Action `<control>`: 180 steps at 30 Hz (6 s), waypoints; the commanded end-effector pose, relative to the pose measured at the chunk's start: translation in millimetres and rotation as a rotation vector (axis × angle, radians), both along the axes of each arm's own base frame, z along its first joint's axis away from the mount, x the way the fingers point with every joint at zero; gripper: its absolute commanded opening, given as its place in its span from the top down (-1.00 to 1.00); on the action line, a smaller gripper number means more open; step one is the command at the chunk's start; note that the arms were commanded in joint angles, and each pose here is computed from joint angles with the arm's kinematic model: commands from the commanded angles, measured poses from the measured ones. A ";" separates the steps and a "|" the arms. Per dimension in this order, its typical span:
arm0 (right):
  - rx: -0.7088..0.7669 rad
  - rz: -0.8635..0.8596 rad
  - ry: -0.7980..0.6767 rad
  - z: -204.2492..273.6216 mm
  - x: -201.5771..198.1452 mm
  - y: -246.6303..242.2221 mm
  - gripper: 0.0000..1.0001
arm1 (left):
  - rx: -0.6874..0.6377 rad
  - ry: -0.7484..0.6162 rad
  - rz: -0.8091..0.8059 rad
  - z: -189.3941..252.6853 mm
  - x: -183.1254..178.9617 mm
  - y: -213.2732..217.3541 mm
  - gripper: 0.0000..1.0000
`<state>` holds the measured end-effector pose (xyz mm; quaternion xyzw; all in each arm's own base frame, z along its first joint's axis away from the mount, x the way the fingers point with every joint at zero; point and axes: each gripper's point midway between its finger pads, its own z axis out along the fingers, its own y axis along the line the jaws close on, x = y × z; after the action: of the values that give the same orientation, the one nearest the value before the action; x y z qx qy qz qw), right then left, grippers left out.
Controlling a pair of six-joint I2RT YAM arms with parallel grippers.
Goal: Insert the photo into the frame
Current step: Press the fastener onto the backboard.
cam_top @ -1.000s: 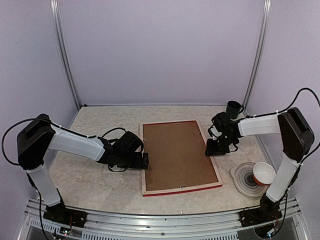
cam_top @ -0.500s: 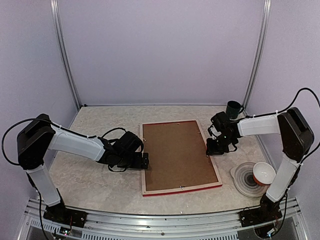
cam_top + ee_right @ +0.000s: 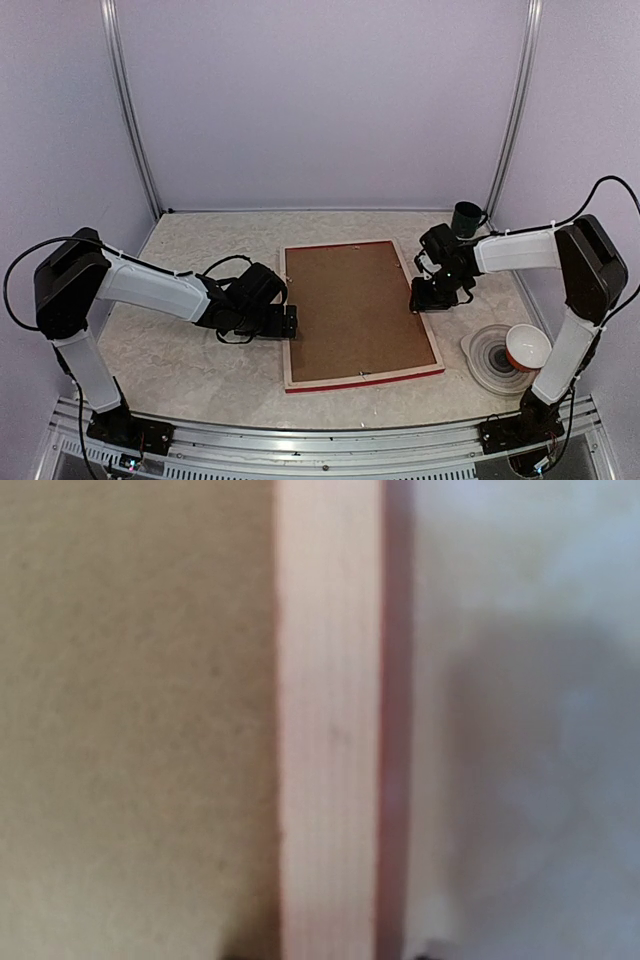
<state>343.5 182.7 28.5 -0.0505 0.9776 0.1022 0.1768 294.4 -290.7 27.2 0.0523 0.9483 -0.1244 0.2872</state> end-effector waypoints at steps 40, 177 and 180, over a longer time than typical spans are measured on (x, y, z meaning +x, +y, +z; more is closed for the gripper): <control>-0.164 0.252 -0.407 71.9 226.7 16.3 -0.98 | 0.091 -0.001 0.044 -10.9 153.3 20.8 -0.77; 0.270 0.195 -0.238 99.7 61.3 30.7 -0.63 | 0.116 -0.032 -0.113 43.5 20.2 21.7 -0.98; 0.257 0.210 -0.221 94.5 26.5 35.8 -0.64 | 0.117 0.000 -0.135 30.6 -3.2 22.9 -0.98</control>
<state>400.2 202.5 123.7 -0.1536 0.9224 0.2202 0.2778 320.0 -282.3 80.7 0.1415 0.9355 -0.1042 0.3065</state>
